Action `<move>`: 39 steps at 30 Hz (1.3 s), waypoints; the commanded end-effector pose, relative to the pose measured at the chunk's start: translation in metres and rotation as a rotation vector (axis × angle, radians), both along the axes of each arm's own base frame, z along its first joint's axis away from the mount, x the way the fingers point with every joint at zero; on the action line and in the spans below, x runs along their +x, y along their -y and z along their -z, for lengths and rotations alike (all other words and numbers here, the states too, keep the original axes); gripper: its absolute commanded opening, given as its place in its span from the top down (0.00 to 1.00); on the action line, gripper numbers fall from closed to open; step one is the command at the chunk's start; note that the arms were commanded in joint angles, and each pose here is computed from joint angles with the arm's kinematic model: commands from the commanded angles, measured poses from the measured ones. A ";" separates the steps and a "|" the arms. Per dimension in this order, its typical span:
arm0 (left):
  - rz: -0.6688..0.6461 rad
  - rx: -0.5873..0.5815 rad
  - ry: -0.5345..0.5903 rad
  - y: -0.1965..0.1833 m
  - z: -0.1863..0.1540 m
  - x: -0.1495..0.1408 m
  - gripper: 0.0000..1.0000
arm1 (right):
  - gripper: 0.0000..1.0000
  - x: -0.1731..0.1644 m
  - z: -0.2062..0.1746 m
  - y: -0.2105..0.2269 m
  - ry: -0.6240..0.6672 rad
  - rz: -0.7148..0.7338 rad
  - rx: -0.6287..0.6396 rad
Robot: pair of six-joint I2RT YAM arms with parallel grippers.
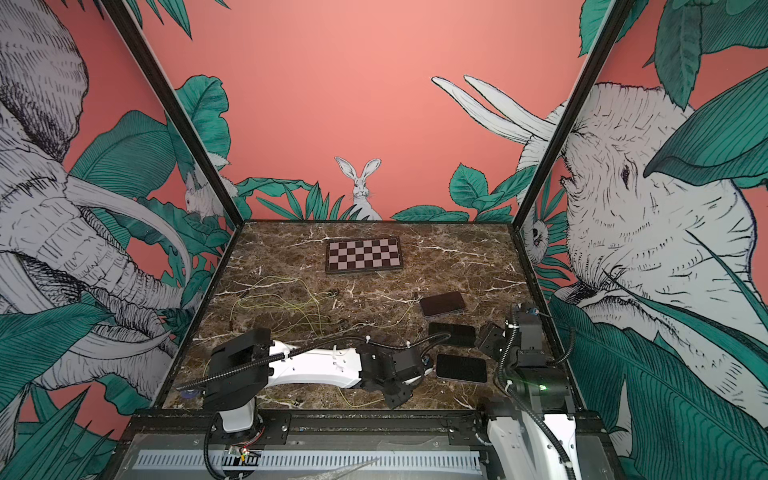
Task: Plug wired earphones into phones
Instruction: Pick up the wired earphone from the center of the board.
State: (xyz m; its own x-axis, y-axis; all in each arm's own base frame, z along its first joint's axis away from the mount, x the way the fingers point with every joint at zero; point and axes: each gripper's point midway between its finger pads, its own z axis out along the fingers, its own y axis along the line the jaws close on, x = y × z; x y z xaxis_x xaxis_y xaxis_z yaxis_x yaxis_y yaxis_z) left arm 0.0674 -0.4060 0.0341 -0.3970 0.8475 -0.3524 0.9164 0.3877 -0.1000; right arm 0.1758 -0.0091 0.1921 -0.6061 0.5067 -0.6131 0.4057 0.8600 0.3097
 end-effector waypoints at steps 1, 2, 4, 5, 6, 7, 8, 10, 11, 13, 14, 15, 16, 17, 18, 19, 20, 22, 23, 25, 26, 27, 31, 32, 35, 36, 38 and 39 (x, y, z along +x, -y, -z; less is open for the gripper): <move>-0.042 0.058 -0.004 -0.011 0.010 0.000 0.76 | 0.32 -0.003 0.003 0.003 -0.007 0.024 -0.002; -0.044 0.064 -0.001 -0.012 0.012 0.000 0.76 | 0.32 -0.004 0.003 0.003 -0.008 0.025 -0.002; -0.049 0.071 0.005 -0.012 0.015 0.001 0.76 | 0.32 -0.004 0.003 0.003 -0.007 0.024 -0.004; -0.054 0.080 0.010 -0.014 0.017 0.003 0.76 | 0.32 -0.005 0.003 0.003 -0.009 0.023 -0.005; -0.056 0.086 0.015 -0.015 0.020 0.004 0.76 | 0.32 -0.005 0.003 0.004 -0.010 0.024 -0.006; -0.057 0.100 0.023 -0.017 0.023 0.005 0.77 | 0.33 -0.004 0.003 0.004 -0.007 0.024 -0.006; -0.059 0.112 0.030 -0.019 0.025 0.006 0.78 | 0.33 -0.004 0.003 0.004 -0.006 0.026 -0.007; -0.059 0.131 0.042 -0.021 0.029 0.008 0.82 | 0.33 -0.004 0.002 0.003 -0.003 0.023 -0.006; -0.057 0.135 0.042 -0.020 0.030 0.009 0.84 | 0.33 -0.003 0.002 0.003 -0.002 0.022 -0.006; -0.063 0.142 0.055 -0.022 0.032 0.011 0.90 | 0.33 -0.003 0.000 0.004 0.003 0.020 -0.013; -0.064 0.145 0.061 -0.023 0.032 0.012 0.94 | 0.34 -0.003 -0.001 0.004 0.007 0.015 -0.016; -0.065 0.145 0.070 -0.023 0.031 0.013 0.97 | 0.34 -0.002 -0.001 0.004 0.009 0.009 -0.021; -0.067 0.151 0.080 -0.024 0.031 0.015 1.00 | 0.34 -0.001 -0.003 0.003 0.019 -0.001 -0.024; -0.067 0.152 0.087 -0.024 0.030 0.016 1.00 | 0.35 0.000 -0.004 0.001 0.028 -0.017 -0.024; -0.065 0.151 0.093 -0.025 0.029 0.017 1.00 | 0.36 0.002 -0.006 -0.001 0.035 -0.033 -0.025; -0.061 0.147 0.099 -0.024 0.027 0.017 1.00 | 0.37 0.004 -0.008 -0.004 0.048 -0.054 -0.023; -0.057 0.139 0.104 -0.023 0.023 0.018 1.00 | 0.37 0.006 -0.010 -0.007 0.061 -0.080 -0.026; -0.056 0.117 0.121 -0.021 0.016 0.021 1.00 | 0.37 0.010 -0.016 -0.012 0.089 -0.128 -0.034; -0.051 0.101 0.129 -0.020 0.011 0.023 1.00 | 0.37 0.012 -0.019 -0.014 0.102 -0.151 -0.040; -0.047 0.071 0.140 -0.019 0.000 0.028 1.00 | 0.37 0.018 -0.026 -0.022 0.140 -0.206 -0.037; -0.047 0.051 0.141 -0.019 -0.007 0.032 1.00 | 0.38 0.020 -0.029 -0.028 0.162 -0.247 -0.030; -0.049 0.035 0.139 -0.020 -0.011 0.035 1.00 | 0.41 0.023 -0.032 -0.033 0.183 -0.276 -0.026; -0.055 -0.076 0.116 -0.021 -0.040 0.046 1.00 | 0.42 0.029 -0.049 -0.051 0.303 -0.429 -0.058; -0.048 -0.106 0.112 -0.021 -0.048 0.047 1.00 | 0.41 0.031 -0.052 -0.054 0.337 -0.463 -0.084; -0.012 -0.180 0.118 -0.025 -0.063 0.049 1.00 | 0.42 0.035 -0.062 -0.074 0.493 -0.628 -0.143; -0.001 -0.195 0.121 -0.026 -0.068 0.050 1.00 | 0.42 0.034 -0.067 -0.084 0.551 -0.707 -0.172; 0.027 -0.223 0.127 -0.030 -0.078 0.049 1.00 | 0.36 0.030 -0.075 -0.098 0.654 -0.840 -0.249; 0.040 -0.234 0.130 -0.032 -0.082 0.049 1.00 | 0.35 0.028 -0.076 -0.104 0.686 -0.897 -0.284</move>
